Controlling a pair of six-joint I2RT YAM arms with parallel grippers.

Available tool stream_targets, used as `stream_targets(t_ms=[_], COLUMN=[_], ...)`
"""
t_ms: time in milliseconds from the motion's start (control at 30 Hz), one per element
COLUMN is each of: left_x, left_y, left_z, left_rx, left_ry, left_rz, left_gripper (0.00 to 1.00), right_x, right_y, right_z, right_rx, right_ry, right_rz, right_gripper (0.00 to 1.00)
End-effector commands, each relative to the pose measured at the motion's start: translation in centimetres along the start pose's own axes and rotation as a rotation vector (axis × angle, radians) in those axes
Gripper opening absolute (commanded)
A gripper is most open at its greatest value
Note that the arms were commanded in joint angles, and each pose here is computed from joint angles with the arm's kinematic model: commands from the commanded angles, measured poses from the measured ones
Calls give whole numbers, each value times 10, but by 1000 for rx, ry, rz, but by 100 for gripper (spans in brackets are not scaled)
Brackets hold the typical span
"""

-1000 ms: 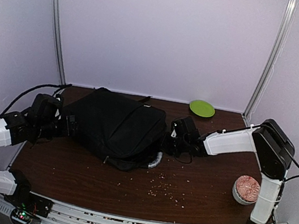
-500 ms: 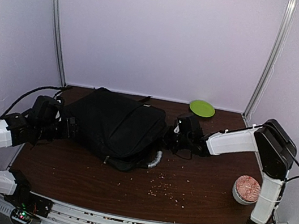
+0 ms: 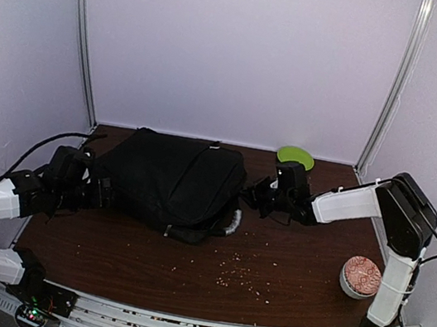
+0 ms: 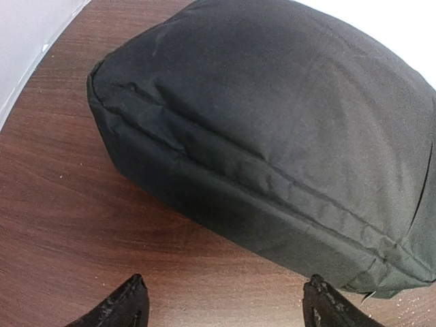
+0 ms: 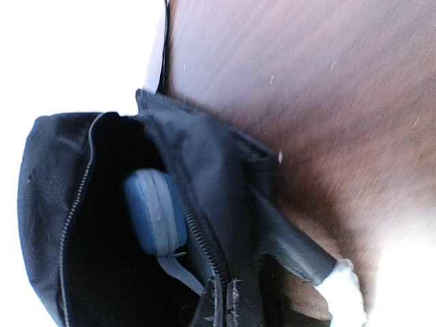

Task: Pack the student bag
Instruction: Adjust the student bag at the center of the board.

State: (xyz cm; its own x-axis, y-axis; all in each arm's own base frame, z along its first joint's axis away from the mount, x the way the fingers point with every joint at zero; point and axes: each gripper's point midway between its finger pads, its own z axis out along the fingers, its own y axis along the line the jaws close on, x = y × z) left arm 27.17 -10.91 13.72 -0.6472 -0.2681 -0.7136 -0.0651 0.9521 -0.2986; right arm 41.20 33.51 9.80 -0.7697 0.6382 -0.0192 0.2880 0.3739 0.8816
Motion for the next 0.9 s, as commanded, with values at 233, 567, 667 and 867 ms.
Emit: stream_targets(t_ms=[233, 567, 667, 867], left_x=[-3, -15, -17, -14], left_y=[-17, -44, -37, -28], left_z=[3, -23, -30, -32], left_rx=[76, 103, -5, -24], left_ry=[4, -14, -8, -20], left_rz=[7, 292, 378, 307], left_gripper=[80, 82, 82, 82], right_x=[-62, -26, 8, 106], right_y=[30, -26, -24, 17], right_z=[-22, -94, -114, -122], right_rx=[-15, 146, 94, -104], right_ry=[-109, -135, -140, -4], right_rz=[-138, -299, -366, -447], right_gripper=[25, 63, 63, 63])
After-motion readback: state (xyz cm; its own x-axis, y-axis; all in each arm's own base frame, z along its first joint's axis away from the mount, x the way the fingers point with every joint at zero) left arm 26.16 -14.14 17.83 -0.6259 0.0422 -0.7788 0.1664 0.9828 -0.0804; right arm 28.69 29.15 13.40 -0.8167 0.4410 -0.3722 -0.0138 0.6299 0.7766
